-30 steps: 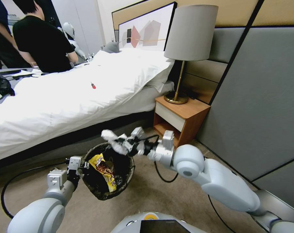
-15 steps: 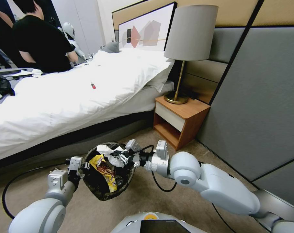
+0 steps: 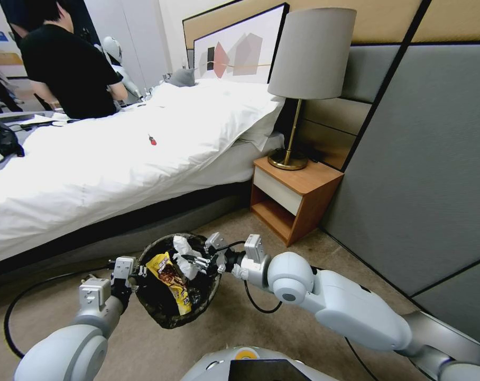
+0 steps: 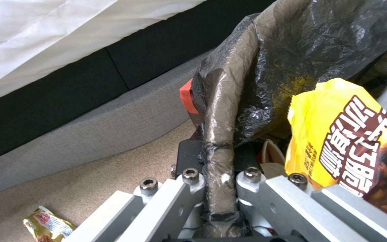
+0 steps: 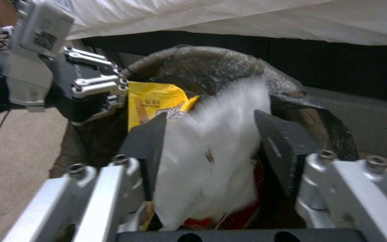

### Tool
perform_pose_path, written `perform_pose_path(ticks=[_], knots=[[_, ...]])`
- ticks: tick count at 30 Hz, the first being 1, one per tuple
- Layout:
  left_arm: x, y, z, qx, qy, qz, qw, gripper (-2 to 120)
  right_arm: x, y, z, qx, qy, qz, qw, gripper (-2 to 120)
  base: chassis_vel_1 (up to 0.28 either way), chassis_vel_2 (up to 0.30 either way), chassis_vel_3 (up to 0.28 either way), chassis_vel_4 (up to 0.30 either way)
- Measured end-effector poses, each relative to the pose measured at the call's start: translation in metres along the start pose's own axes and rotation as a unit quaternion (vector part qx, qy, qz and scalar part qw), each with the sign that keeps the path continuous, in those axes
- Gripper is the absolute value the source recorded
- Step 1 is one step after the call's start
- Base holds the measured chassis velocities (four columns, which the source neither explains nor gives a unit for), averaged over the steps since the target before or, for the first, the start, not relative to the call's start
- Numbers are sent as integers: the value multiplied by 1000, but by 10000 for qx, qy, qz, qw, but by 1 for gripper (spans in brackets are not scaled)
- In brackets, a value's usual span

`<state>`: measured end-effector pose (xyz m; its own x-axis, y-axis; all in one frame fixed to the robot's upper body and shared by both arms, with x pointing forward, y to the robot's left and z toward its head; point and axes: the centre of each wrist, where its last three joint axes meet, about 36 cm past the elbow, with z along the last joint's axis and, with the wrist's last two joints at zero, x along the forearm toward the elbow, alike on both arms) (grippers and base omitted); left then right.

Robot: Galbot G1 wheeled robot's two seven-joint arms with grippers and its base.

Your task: Pick up the trash bin, then pick up the garbage from the floor and place it into the trash bin.

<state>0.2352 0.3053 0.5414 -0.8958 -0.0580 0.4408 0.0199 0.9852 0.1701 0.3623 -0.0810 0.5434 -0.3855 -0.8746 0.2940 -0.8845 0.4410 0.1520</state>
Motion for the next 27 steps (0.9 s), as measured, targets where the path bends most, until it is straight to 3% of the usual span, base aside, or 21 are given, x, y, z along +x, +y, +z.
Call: perform_pose_path(ticks=[10,27], knots=[[0,1,0,-7,-6,-22,10000,1,-5,0,7,-32,-9,52,10000,98,0,0,0,0],[0,1,0,-7,-2,-18,10000,1,10,-1,-6,17,-348,200,9992,100,0,0,0,0]])
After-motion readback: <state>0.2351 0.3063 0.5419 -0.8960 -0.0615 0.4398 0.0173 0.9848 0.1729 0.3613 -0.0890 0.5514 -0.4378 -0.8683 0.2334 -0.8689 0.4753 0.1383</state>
